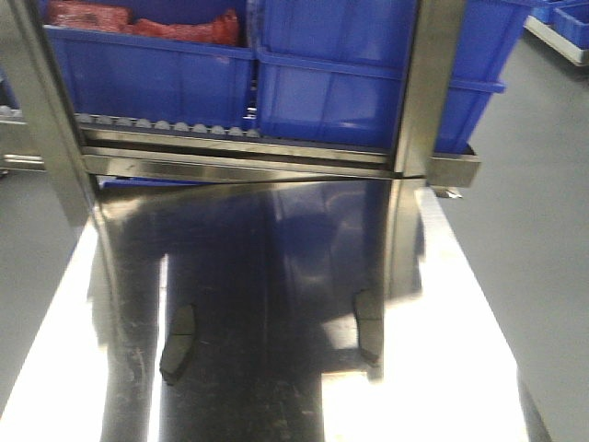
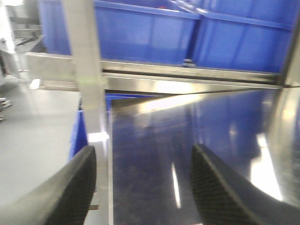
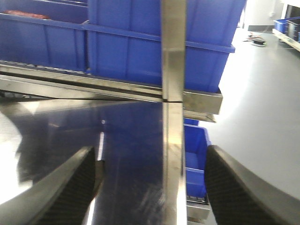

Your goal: Move and align brake pads A on conveyor

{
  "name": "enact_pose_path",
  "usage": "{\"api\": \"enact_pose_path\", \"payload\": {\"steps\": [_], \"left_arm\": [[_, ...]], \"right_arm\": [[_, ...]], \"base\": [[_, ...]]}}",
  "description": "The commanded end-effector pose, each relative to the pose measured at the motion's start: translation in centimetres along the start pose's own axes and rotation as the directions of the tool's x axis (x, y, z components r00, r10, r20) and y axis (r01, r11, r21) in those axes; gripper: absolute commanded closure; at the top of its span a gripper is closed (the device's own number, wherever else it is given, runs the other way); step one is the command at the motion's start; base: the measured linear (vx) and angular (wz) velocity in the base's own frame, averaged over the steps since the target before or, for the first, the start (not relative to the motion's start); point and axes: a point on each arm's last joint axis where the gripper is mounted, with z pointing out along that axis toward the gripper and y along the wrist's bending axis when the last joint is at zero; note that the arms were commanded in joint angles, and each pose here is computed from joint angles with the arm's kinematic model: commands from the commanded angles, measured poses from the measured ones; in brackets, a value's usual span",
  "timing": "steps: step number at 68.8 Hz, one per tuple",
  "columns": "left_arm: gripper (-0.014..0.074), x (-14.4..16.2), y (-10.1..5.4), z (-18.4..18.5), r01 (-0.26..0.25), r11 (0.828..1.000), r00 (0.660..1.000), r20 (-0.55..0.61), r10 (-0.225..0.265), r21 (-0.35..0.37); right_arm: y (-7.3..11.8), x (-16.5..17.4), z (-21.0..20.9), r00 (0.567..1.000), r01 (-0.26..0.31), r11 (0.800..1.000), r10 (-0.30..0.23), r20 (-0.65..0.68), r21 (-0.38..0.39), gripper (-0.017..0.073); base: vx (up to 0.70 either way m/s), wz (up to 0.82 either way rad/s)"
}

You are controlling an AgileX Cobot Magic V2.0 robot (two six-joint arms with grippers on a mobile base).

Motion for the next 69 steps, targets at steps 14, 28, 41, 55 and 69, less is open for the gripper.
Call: {"api": "enact_pose_path", "payload": {"steps": [14,28,41,55,69], "left_arm": [[0.0164,-1.34,-0.09,-0.15,0.004,1.000,0.997,0.081,-0.005,0.009],[0.0164,-1.34,-0.09,-0.15,0.004,1.000,0.997,0.081,-0.005,0.009],[0.0164,-1.34,-0.09,-0.15,0.004,1.000,0.997,0.081,-0.005,0.009],[0.0164,-1.34,-0.09,-0.15,0.004,1.000,0.997,0.081,-0.005,0.009],[0.0164,-1.34,-0.09,-0.15,0.004,1.000,0.997,0.081,-0.005,0.009]], "right_arm": [[-0.02,-1.34,-0.16,0.996,0.014,1.000,-0.014,0.083,0.005,0.0086],[-0.02,-1.34,-0.16,0.996,0.014,1.000,-0.014,0.083,0.005,0.0086],[-0.02,-1.34,-0.16,0.996,0.014,1.000,-0.014,0.083,0.005,0.0086],[-0.02,-1.34,-0.16,0.996,0.014,1.000,-0.014,0.083,0.005,0.0086],[-0.02,-1.34,-0.16,0.996,0.014,1.000,-0.014,0.083,0.005,0.0086]], "base": [[0.06,0.22],[-0.01,-0.03],[-0.01,-0.06],[0.00,0.00],[0.00,0.00]]}}
